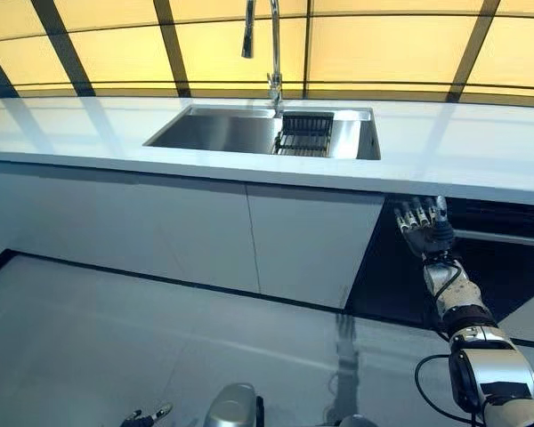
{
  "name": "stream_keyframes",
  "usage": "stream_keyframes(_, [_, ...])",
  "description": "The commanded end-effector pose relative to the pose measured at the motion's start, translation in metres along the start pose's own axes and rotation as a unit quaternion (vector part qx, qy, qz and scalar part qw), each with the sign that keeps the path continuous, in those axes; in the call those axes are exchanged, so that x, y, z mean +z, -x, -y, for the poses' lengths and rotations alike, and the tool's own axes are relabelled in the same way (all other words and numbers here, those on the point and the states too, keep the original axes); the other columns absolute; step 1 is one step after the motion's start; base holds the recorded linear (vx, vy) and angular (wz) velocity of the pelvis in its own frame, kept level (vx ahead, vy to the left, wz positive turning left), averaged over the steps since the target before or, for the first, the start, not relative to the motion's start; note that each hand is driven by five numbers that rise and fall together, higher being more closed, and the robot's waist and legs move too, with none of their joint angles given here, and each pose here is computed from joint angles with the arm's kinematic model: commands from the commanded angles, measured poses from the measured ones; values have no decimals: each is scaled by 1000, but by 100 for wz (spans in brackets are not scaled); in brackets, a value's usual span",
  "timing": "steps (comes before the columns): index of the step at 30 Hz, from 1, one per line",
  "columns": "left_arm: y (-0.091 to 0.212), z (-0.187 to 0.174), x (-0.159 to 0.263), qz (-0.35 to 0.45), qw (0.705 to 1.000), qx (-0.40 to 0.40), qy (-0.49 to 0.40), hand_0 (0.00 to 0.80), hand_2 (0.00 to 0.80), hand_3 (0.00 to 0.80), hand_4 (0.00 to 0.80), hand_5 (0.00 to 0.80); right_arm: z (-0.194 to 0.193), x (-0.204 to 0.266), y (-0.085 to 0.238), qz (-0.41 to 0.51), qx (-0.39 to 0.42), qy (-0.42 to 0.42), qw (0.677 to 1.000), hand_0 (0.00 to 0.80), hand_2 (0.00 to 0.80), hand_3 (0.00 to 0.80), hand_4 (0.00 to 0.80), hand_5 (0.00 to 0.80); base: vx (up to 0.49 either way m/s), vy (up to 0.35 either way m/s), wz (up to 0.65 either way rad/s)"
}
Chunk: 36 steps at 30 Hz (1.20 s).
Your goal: Take plates into dishwasher
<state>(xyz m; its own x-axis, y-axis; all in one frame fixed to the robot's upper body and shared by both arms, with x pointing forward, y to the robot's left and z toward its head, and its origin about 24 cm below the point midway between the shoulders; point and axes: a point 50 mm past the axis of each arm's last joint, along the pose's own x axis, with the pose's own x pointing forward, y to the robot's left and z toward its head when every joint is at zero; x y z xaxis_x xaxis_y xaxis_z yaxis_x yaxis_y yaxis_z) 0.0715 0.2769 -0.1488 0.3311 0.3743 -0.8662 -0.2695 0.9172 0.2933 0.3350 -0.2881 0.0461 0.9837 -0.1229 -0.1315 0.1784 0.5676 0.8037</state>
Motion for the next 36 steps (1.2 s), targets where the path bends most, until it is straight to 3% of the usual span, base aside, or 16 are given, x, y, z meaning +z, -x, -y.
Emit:
stream_keyframes(1, [-2,-9,18,36,999,8,-16,0,0,0,0,0,17,7,3,-49,-58,117,990,0,0,0,0,0,-166,32,-9])
stream_keyframes(5, [-4,-7,27,46,999,12,-9,0,0,0,0,0,59,-17,26,-153,-121,222,955,0,0,0,0,0,-95,17,-13])
stream_keyframes(9, [-5,-3,31,50,999,14,7,0,0,0,0,0,80,-37,43,-216,-139,256,932,0,0,0,0,0,-71,22,-14])
stream_keyframes(14, [-7,8,37,47,999,10,-7,0,0,0,0,0,125,-67,92,-305,-172,302,887,0,0,0,0,0,-36,33,-10])
stream_keyframes(17, [-8,13,39,42,997,10,-62,0,0,0,0,0,150,-91,128,-356,-196,363,839,0,0,0,0,0,0,0,0])
stream_keyframes(19, [-8,14,38,36,994,15,-101,0,0,0,0,0,153,-97,134,-373,-193,383,823,0,0,0,0,0,-2,17,-1])
stream_keyframes(20, [-8,12,32,18,975,34,-218,0,0,0,0,0,159,-112,149,-414,-184,433,779,0,0,0,0,0,-4,34,-7])
stream_keyframes(21, [-8,11,31,14,972,33,-231,0,0,0,0,0,160,-113,150,-417,-184,442,773,0,0,0,0,0,3,44,-10])
stream_keyframes(24, [-8,17,26,-25,959,18,-280,0,0,0,0,0,171,-133,178,-477,-188,500,698,0,0,0,0,0,19,28,-14])
stream_keyframes(30, [-3,35,-2,-83,964,-20,-253,0,0,0,0,0,179,-161,217,-495,-265,403,723,0,0,0,0,0,50,30,-8])
stream_keyframes(36, [0,46,-10,-83,961,-38,-262,0,0,0,0,0,177,-173,223,-517,-245,425,702,0,0,0,0,0,5,21,-7])
